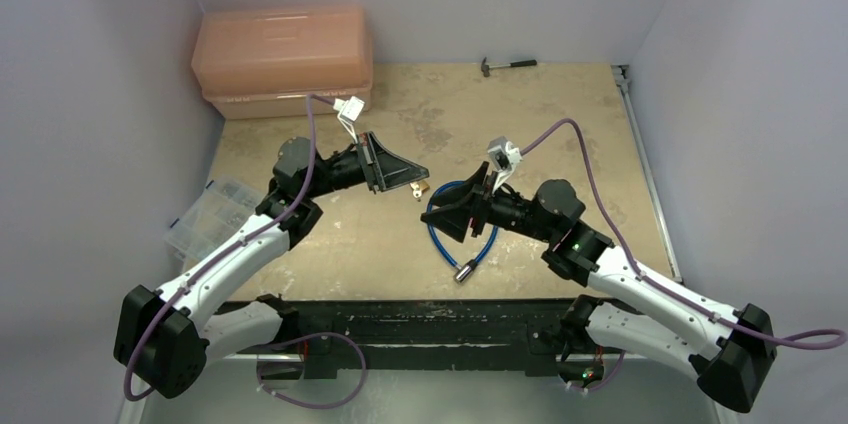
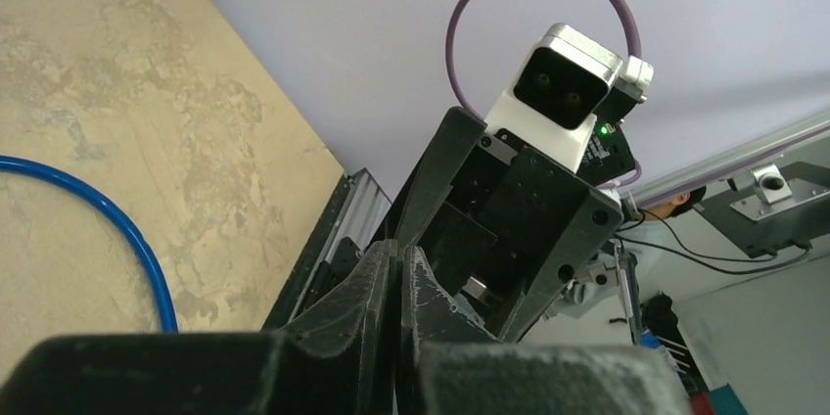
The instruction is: Unlock with the key
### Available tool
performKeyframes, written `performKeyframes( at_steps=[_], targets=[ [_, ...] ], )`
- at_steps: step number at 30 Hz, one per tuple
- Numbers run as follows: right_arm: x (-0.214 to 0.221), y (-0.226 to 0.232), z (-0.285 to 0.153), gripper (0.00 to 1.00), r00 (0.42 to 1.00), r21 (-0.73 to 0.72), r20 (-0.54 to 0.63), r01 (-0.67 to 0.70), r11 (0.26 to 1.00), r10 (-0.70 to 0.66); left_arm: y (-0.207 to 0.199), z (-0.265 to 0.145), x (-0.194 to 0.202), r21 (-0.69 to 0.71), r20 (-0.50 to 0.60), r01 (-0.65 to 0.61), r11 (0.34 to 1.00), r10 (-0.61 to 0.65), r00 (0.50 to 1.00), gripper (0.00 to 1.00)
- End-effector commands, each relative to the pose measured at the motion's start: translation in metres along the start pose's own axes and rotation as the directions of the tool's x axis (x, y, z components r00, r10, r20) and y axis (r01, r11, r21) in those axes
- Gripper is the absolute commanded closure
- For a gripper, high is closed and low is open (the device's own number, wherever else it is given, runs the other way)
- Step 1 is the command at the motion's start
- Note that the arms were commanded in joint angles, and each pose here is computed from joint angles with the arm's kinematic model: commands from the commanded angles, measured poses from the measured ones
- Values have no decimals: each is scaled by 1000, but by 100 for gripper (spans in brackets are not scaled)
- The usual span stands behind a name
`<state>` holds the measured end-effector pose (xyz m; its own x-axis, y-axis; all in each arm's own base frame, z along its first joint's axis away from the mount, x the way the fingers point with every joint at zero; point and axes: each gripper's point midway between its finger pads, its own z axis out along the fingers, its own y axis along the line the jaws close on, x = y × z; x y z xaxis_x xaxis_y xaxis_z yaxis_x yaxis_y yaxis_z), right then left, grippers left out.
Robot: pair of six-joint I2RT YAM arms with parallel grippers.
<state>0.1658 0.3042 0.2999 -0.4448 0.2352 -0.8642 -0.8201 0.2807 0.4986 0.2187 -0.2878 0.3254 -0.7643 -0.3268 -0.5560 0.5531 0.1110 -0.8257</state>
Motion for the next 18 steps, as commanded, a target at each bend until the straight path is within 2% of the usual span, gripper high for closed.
performKeyframes(
  at_steps=[1, 8, 18],
  targets=[
    [-39, 21, 0, 40, 994, -47, 104, 41, 998, -36, -31, 1, -6, 106, -14, -106, 989, 108, 994, 100],
    [-54, 23, 1, 44, 988, -29, 152, 40, 999, -35, -41, 4, -1, 147, -44, -120, 982, 128, 991, 100],
    [-55, 20, 9, 64, 988, -37, 156, 20, 999, -14, -45, 7, 0, 166, -42, -116, 979, 125, 991, 100]
  ],
)
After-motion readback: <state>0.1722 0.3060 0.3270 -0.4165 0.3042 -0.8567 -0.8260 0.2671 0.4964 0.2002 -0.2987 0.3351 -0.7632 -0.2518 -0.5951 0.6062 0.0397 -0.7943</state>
